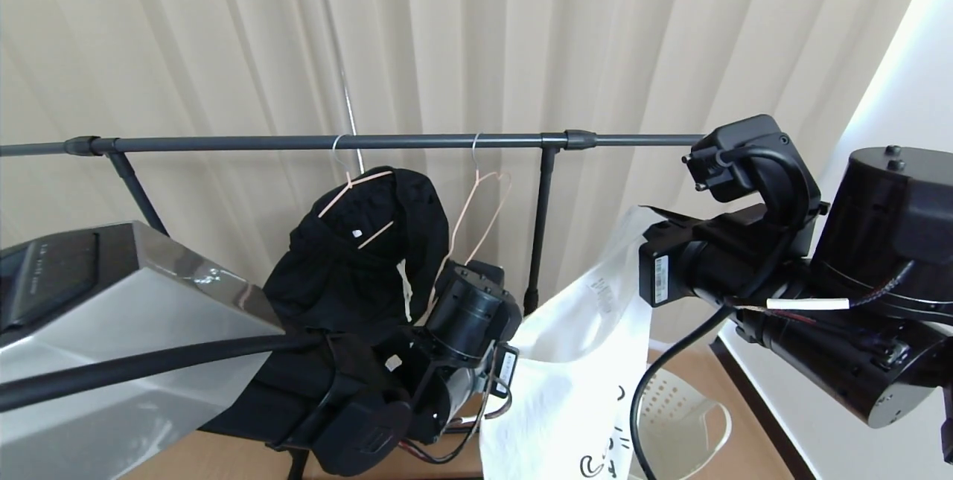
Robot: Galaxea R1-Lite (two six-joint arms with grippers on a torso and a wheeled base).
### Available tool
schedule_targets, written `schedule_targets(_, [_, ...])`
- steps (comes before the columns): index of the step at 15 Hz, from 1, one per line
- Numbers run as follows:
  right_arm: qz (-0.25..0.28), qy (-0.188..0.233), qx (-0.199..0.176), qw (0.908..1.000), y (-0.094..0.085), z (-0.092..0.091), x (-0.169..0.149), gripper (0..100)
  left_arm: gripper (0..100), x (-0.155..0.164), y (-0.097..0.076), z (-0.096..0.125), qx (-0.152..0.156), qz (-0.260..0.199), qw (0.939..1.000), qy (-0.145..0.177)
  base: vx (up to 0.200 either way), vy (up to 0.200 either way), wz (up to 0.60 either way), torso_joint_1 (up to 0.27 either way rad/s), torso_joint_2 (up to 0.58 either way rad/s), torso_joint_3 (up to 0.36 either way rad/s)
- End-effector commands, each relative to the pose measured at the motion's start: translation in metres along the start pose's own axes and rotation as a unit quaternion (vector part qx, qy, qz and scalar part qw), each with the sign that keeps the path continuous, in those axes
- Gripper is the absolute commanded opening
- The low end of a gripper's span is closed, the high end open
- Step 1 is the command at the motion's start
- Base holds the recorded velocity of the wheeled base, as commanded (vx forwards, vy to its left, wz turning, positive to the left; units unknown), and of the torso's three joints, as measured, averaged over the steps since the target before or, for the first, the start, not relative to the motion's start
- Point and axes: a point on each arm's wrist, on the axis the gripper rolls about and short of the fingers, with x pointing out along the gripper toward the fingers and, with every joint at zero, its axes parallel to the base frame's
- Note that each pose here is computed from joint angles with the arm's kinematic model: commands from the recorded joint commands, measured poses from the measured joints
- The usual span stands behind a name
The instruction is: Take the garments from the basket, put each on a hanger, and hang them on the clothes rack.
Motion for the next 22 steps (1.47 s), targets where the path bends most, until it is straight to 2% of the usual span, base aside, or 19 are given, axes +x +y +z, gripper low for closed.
schedule_targets(1, [-0.020,0.006,-0.006,0.9998,-0.009,-0.003,0.007,0,0,-0.020,0.005,0.007,-0.004,-0.006,0.9998,-0.017,0.000,0.000,0.00,0.000,0.00,0.000])
schedule_targets(3, [-0.041,0.013,-0.014,0.9990,-0.019,-0.007,0.015,0,0,-0.039,0.011,0.014,-0.009,-0.010,0.9994,-0.033,0.000,0.000,0.00,0.000,0.00,0.000])
schedule_targets(4, [-0.051,0.019,-0.019,0.9984,-0.026,-0.009,0.020,0,0,-0.057,0.019,0.023,-0.018,-0.014,0.9982,-0.055,0.000,0.000,0.00,0.000,0.00,0.000])
schedule_targets(6, [-0.056,0.028,-0.026,0.9977,-0.029,-0.014,0.026,0,0,-0.071,0.029,0.034,-0.017,-0.010,0.9967,-0.078,0.000,0.000,0.00,0.000,0.00,0.000])
schedule_targets(8, [-0.059,0.051,-0.074,0.9942,-0.034,-0.026,0.026,0,0,-0.091,0.036,0.054,-0.011,-0.011,0.9929,-0.118,0.000,0.000,0.00,0.000,0.00,0.000])
schedule_targets(10, [-0.021,0.071,-0.114,0.9908,-0.036,-0.034,0.018,0,0,-0.095,0.036,0.066,-0.012,-0.010,0.9926,-0.120,0.000,0.000,0.00,0.000,0.00,0.000])
schedule_targets(12, [-0.010,0.097,-0.123,0.9876,-0.040,-0.028,0.007,0,0,-0.097,0.036,0.072,-0.010,-0.010,0.9936,-0.112,0.000,0.000,0.00,0.000,0.00,0.000])
schedule_targets(13, [-0.007,0.114,-0.116,0.9868,-0.044,-0.021,0.000,0,0,-0.098,0.036,0.075,-0.009,-0.015,0.9933,-0.114,0.000,0.000,0.00,0.000,0.00,0.000])
schedule_targets(15, [-0.008,0.138,-0.062,0.9885,-0.045,-0.004,-0.001,0,0,-0.098,0.038,0.077,-0.010,-0.025,0.9930,-0.115,0.000,0.000,0.00,0.000,0.00,0.000])
schedule_targets(17, [-0.004,0.158,-0.034,0.9868,-0.046,0.005,-0.001,0,0,-0.098,0.038,0.077,-0.010,-0.028,0.9929,-0.115,0.000,0.000,0.00,0.000,0.00,0.000])
schedule_targets(20, [-0.003,0.179,-0.041,0.9830,-0.049,0.006,-0.007,0,0,-0.099,0.040,0.080,-0.011,-0.056,0.9914,-0.117,0.000,0.000,0.00,0.000,0.00,0.000])
schedule_targets(22, [0.009,0.214,-0.065,0.9747,-0.052,0.005,-0.027,0,0,-0.097,0.044,0.095,-0.020,-0.065,0.9884,-0.136,0.000,0.000,0.00,0.000,0.00,0.000])
